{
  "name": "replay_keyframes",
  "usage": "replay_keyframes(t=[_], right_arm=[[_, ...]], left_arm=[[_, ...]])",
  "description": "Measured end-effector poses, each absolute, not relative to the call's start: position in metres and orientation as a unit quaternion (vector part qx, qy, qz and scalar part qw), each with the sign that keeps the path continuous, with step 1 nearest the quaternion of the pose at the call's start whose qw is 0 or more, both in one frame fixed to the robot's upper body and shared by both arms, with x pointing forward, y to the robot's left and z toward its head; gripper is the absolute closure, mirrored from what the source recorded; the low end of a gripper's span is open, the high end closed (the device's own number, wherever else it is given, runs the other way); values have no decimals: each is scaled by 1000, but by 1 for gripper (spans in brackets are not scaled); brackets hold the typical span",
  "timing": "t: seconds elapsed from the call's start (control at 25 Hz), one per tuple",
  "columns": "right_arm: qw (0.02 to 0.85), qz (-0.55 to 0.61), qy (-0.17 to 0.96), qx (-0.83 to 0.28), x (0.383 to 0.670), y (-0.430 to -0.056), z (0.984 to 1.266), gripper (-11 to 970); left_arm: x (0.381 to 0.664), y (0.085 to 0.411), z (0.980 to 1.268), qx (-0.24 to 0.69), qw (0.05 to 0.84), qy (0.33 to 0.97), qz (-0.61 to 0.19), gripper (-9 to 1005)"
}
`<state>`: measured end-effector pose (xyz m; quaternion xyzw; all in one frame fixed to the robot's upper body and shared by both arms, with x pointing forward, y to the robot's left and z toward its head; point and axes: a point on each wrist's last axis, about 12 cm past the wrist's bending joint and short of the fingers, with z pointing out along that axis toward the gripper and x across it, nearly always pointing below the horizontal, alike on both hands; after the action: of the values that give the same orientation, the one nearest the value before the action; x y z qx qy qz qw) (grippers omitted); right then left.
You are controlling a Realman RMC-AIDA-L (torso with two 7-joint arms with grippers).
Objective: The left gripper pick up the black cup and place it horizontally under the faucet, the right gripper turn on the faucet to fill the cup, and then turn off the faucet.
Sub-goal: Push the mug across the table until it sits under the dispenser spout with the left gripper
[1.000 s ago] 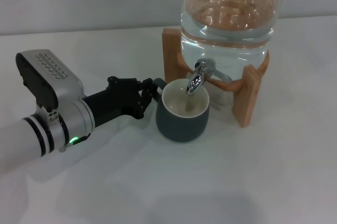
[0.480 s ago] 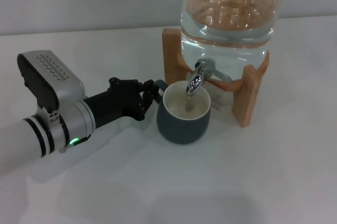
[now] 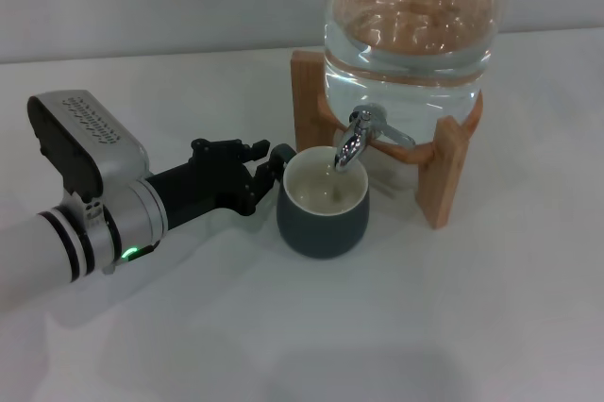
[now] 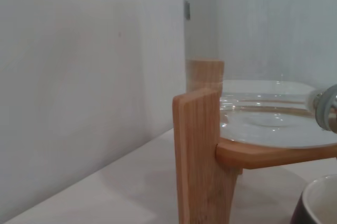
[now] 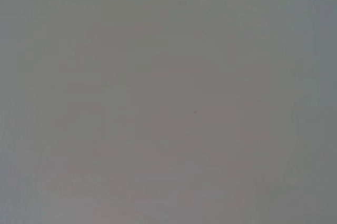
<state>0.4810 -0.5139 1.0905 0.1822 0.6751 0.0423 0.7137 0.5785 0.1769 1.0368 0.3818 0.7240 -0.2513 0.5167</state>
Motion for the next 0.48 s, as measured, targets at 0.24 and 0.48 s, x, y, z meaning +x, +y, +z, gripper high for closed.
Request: replay_keyframes(t=[0.24, 0.48], right_arm=[[715, 42, 674, 182, 482, -514, 1091, 115], [715, 42, 674, 181, 483, -514, 1092, 116]], left_arm=[[579, 177, 1037, 379, 517, 725, -251, 737], [580, 178, 1038, 372, 521, 726, -252, 737]])
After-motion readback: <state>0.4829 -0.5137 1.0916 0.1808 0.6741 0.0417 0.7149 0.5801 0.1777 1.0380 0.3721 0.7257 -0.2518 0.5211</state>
